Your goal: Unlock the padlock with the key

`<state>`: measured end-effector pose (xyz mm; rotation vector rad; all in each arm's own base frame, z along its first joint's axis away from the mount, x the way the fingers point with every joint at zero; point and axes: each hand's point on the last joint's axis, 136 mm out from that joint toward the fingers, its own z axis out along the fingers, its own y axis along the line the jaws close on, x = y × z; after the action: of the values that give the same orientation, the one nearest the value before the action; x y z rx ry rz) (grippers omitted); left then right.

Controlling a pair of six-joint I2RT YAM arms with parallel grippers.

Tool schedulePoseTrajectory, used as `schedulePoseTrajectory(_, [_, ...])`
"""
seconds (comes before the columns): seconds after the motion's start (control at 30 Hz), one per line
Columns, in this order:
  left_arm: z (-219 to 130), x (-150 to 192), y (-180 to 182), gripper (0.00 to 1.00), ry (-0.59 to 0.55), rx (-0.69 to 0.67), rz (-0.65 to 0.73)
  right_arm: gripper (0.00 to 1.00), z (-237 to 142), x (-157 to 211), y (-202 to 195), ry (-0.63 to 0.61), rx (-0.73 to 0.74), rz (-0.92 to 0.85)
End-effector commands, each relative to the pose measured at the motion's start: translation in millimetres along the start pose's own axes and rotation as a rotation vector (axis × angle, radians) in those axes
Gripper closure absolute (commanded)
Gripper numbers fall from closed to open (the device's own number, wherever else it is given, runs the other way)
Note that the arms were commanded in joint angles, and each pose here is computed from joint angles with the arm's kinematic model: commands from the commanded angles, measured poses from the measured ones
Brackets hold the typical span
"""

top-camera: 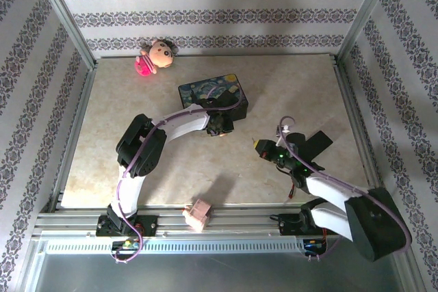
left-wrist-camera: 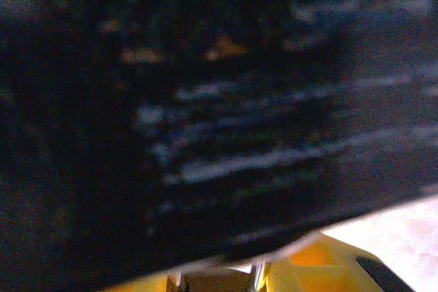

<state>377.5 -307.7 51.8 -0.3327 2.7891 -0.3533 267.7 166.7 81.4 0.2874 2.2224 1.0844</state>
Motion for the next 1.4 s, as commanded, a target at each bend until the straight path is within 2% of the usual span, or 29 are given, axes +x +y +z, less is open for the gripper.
schedulePoseTrajectory(0.0, [0.0, -0.4, -1.5, 0.73, 0.031, 0.002, -0.078, 1.0, 12.4, -16.2, 22.5, -0.062, -0.03, -0.102])
schedulePoseTrajectory(0.27, [18.0, 16.3, -9.2, 0.72, 0.122, 0.042, -0.144, 1.0, 49.6, 4.3, 25.0, 0.021, -0.072, -0.105])
schedulePoseTrajectory(0.53, [21.9, 19.4, -14.3, 0.73, 0.17, 0.082, -0.179, 1.0, 73.1, 20.9, 29.6, 0.019, -0.087, -0.166])
schedulePoseTrajectory(0.83, [19.4, 17.7, -23.8, 0.73, 0.186, 0.137, -0.182, 1.0, 81.8, 27.6, 21.8, 0.001, -0.107, -0.147])
schedulePoseTrajectory(1.37, [17.9, 18.2, -23.6, 0.73, 0.218, 0.182, -0.197, 1.0, 77.4, 18.9, 8.6, -0.124, -0.113, -0.129])
